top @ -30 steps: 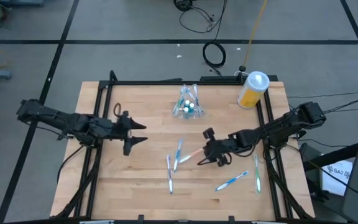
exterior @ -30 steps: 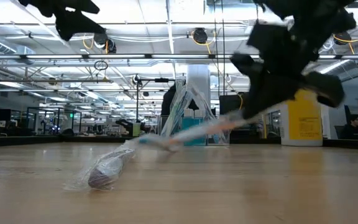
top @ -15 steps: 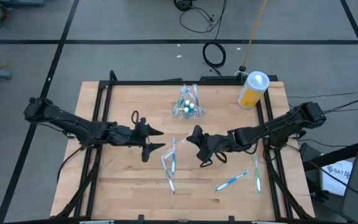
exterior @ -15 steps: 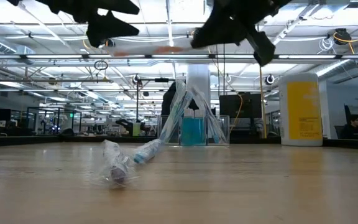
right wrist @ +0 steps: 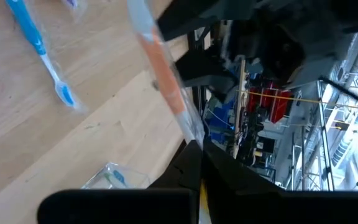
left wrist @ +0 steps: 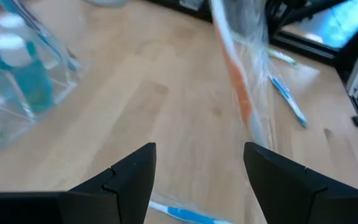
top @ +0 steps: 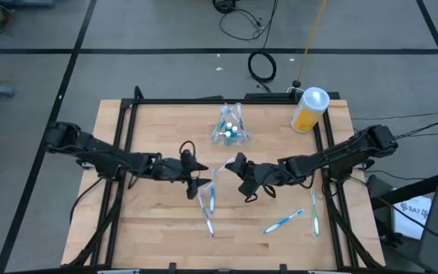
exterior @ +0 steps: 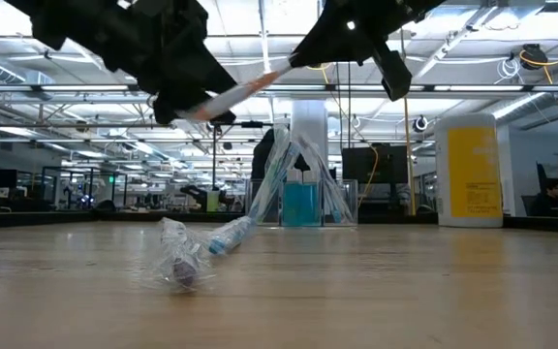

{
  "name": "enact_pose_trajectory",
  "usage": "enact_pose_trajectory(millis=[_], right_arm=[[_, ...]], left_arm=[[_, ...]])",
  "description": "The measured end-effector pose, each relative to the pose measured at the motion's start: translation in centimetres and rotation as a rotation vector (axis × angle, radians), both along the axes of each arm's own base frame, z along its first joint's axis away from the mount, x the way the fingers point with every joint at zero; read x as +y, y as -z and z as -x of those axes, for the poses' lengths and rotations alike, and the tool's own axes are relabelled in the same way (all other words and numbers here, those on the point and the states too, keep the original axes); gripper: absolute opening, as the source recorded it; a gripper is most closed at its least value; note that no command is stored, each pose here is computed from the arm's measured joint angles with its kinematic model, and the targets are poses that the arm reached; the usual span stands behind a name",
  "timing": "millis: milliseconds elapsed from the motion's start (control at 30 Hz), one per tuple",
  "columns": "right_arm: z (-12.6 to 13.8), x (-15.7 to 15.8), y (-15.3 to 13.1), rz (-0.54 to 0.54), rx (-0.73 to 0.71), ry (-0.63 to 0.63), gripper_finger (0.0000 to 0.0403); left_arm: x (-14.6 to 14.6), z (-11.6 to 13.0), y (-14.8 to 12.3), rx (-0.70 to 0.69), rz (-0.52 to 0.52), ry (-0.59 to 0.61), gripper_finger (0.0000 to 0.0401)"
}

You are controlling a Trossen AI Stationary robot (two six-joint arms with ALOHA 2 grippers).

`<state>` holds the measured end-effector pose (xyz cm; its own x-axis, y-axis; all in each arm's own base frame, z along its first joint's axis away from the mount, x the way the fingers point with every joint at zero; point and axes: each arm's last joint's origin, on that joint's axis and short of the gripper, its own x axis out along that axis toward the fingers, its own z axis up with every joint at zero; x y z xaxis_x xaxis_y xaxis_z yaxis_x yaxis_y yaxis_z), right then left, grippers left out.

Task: Pick & Place toothbrushing station
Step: Put the orange toothbrush into the transparent organizer

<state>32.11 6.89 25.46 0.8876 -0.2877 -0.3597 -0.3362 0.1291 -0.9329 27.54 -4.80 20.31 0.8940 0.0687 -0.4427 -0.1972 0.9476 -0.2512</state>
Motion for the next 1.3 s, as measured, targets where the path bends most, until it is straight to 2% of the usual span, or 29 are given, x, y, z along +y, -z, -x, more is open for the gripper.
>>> enact_pose_trajectory(millis=[233, 400, 533, 733, 1100, 1200, 1300], right_arm=[[0.0, 0.0, 0.0, -0.008, -0.007, 0.008, 0.0], [0.1, -0.1, 0.2, -0.063, 0.001, 0.03, 0.0], [0.2, -0.1, 0.4, -0.061, 0.016, 0.032, 0.0], [-0.1, -0.6, 0.0, -0.022, -0.008, 0.03, 0.0], [-0.6, -1.9, -0.5, -0.033, -0.069, 0.064, 0.0], [-0.6, -2.0, -0.5, -0.034, -0.067, 0.069, 0.0], [-0.6, -2.0, -0.5, -0.035, -0.067, 0.069, 0.0]], left_arm=[[0.6, -0.4, 0.4, 0.005, 0.036, -0.003, 0.025], [1.2, -0.3, -0.8, -0.064, 0.051, -0.025, 0.025], [1.3, -0.3, -1.4, -0.11, 0.054, -0.025, 0.025], [1.0, -0.6, -1.0, -0.1, 0.08, 0.047, 0.025], [1.6, -0.5, -0.8, -0.068, 0.037, 0.027, 0.025], [1.6, -0.5, -0.8, -0.07, 0.037, 0.027, 0.0236], [1.6, -0.5, -0.7, -0.067, 0.041, 0.025, 0.0206]])
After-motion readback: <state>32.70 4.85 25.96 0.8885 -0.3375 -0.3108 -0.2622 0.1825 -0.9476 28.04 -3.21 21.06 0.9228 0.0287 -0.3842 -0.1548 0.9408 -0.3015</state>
